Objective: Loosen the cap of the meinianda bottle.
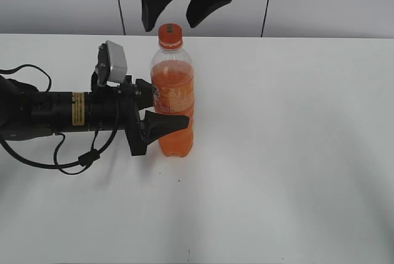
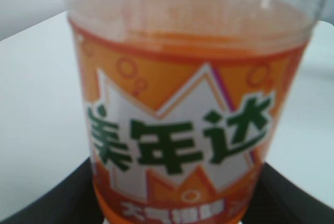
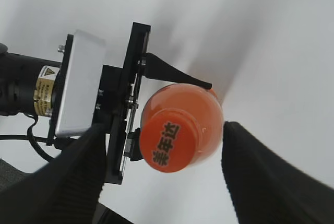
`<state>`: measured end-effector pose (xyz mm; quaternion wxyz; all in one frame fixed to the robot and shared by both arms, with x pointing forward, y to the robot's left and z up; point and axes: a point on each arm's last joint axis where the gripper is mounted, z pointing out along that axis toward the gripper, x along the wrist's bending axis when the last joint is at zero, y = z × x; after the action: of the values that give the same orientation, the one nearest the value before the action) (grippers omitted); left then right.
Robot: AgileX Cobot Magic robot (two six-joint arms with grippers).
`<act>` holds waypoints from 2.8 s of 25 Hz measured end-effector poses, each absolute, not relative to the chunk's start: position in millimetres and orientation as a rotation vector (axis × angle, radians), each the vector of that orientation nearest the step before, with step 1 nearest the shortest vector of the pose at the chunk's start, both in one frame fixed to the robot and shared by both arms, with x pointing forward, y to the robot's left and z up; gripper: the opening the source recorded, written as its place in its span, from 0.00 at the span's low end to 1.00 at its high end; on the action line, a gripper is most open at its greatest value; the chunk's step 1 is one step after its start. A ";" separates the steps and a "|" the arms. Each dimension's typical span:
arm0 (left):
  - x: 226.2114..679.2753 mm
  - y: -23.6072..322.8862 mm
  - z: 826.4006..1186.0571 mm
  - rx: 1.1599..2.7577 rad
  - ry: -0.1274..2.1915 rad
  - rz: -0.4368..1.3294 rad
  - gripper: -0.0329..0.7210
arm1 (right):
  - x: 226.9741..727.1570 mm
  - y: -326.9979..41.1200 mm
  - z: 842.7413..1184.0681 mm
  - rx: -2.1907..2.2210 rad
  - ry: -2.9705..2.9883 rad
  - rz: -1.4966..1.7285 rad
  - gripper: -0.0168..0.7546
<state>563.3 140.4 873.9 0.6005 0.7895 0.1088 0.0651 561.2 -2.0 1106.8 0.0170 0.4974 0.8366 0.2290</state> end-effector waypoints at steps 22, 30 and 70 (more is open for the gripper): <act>563.4 140.5 873.9 1.830 0.253 0.151 0.61 | 566.2 2.6 1092.0 1.564 2.619 0.669 0.37; 563.4 140.6 873.8 1.831 0.253 0.151 0.61 | 566.1 2.6 1092.0 1.275 2.727 0.655 0.37; 564.1 140.7 873.3 1.841 0.248 0.159 0.61 | 529.3 -34.4 1186.8 0.299 2.652 0.744 0.37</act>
<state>564.1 140.7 873.3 0.5960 0.7930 0.1066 0.0683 529.3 -34.4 1186.8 0.1843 0.1060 0.9408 0.2641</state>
